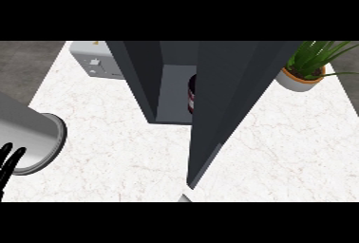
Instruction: Pick up the wine, place it into the cabinet and close the cabinet
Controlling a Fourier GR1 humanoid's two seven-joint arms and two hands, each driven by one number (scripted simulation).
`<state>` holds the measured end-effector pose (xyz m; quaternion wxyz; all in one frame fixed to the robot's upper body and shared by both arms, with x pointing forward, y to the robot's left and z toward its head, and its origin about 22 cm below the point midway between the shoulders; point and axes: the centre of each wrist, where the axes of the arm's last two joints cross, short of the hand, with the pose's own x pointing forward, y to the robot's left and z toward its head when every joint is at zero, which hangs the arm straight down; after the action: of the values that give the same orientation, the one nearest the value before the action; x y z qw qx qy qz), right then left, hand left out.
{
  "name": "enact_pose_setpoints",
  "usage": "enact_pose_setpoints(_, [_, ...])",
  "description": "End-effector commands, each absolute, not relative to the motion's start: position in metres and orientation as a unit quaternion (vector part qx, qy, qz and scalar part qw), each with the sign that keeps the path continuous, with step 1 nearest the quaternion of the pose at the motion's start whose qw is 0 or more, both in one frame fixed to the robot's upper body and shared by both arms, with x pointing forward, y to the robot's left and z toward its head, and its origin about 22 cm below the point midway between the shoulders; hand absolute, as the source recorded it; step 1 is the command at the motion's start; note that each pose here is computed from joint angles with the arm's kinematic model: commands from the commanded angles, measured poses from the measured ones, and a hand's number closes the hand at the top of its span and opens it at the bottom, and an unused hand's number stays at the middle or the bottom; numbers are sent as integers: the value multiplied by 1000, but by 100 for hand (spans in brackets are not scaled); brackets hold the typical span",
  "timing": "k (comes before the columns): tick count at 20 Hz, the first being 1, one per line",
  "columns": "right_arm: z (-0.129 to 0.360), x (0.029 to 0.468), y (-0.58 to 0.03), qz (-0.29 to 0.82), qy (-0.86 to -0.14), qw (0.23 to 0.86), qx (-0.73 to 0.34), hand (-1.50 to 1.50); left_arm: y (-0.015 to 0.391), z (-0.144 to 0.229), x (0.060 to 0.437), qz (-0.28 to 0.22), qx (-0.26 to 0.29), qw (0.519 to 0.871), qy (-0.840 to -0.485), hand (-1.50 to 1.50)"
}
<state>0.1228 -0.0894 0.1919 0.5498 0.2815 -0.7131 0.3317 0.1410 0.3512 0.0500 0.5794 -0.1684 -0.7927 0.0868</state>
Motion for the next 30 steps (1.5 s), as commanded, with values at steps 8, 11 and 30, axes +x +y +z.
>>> enact_pose_setpoints(8, [202,133,-39,251,-774,515,269,150,402,67,133,78,-173,570,-799,-150])
enact_pose_setpoints(11, [211,155,-32,244,-773,524,260,150,408,75,139,73,-182,564,-802,-150])
enact_pose_setpoints(30, [251,313,13,323,-698,574,282,150,442,75,125,62,-171,565,-804,-150])
